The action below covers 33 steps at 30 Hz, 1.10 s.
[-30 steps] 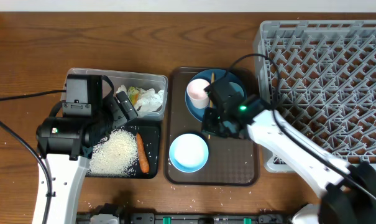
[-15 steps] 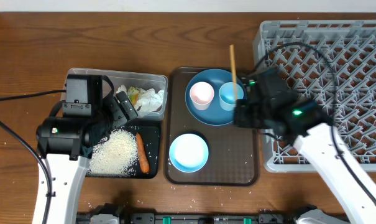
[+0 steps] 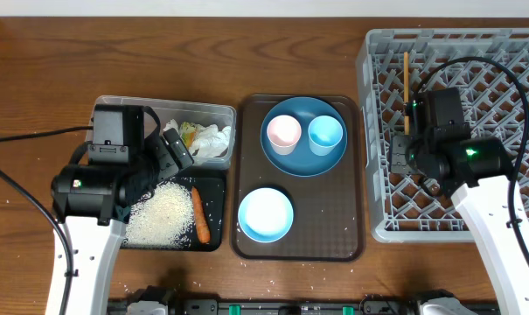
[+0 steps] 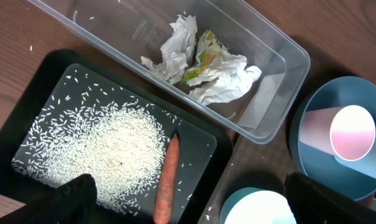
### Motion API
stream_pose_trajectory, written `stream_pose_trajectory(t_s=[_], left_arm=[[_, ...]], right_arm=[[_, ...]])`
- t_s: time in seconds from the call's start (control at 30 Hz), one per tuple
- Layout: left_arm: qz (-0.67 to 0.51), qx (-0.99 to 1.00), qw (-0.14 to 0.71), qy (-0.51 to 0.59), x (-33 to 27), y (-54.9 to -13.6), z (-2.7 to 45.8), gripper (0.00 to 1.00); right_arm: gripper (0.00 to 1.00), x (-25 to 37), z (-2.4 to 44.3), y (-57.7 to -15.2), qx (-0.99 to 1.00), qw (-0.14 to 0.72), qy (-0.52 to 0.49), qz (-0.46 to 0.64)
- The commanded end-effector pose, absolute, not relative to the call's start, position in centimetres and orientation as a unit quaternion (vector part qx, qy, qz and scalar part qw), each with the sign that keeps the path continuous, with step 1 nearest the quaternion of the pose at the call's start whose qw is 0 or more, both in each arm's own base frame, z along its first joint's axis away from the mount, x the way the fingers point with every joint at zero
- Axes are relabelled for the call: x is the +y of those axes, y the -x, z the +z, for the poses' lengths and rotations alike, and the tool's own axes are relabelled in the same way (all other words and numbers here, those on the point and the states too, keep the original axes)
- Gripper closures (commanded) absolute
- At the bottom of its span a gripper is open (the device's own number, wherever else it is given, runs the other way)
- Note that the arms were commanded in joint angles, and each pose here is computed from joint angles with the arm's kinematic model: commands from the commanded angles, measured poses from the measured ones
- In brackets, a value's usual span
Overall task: Sort waste into correct bins and load items into the dishwasher rack
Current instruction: 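Carry the second chopstick into the dish rack and insert it upright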
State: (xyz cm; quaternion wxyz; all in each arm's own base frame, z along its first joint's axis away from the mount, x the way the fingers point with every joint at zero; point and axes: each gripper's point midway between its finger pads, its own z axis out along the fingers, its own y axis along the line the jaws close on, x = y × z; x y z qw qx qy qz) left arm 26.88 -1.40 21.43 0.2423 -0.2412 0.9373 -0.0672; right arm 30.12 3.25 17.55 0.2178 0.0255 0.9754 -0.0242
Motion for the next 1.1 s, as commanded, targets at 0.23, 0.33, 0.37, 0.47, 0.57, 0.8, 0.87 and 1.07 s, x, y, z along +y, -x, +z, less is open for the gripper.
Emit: stream_pose_trajectory(t_s=[0.23,0.33,0.37,0.47,0.57,0.8,0.87,1.07], left_arm=[[-0.073,0.934,0.251,0.243,-1.4,-27.2,22.3,0.02],[-0.073,0.934,0.251,0.243,-1.4,-27.2,22.3,0.01],[-0.073,0.934,0.251,0.243,-1.4,-27.2,22.3,0.01],[-0.073,0.934,0.251,0.243,-1.4,-27.2,22.3,0.01],[-0.073,0.934,0.251,0.243,-1.4,-27.2,22.3,0.01],[-0.073,0.934,0.251,0.243,-1.4,-27.2,22.3,0.02],[-0.073,0.934,0.251,0.243,-1.4,-27.2,22.3,0.01],[-0.073,0.934,0.251,0.243,-1.4,-27.2,22.3,0.01]], right_arm=[[0.99,1.3,16.5,-31.3,0.975,0.206,0.0,-0.085],[0.99,1.3,15.5,-31.5,0.978,0.191,0.002,-0.087],[0.99,1.3,15.2,-31.6,0.979,0.186,0.003,-0.088],[0.99,1.4,14.2,-31.9,0.981,0.173,0.004,-0.09],[0.99,1.4,13.5,-32.1,0.982,0.164,0.005,-0.092],[0.99,1.5,12.7,-32.2,0.984,0.152,0.006,-0.094],[0.99,1.5,12.7,-32.3,0.984,0.153,0.006,-0.093],[0.99,1.9,12.7,-32.9,0.983,0.164,0.006,-0.083]])
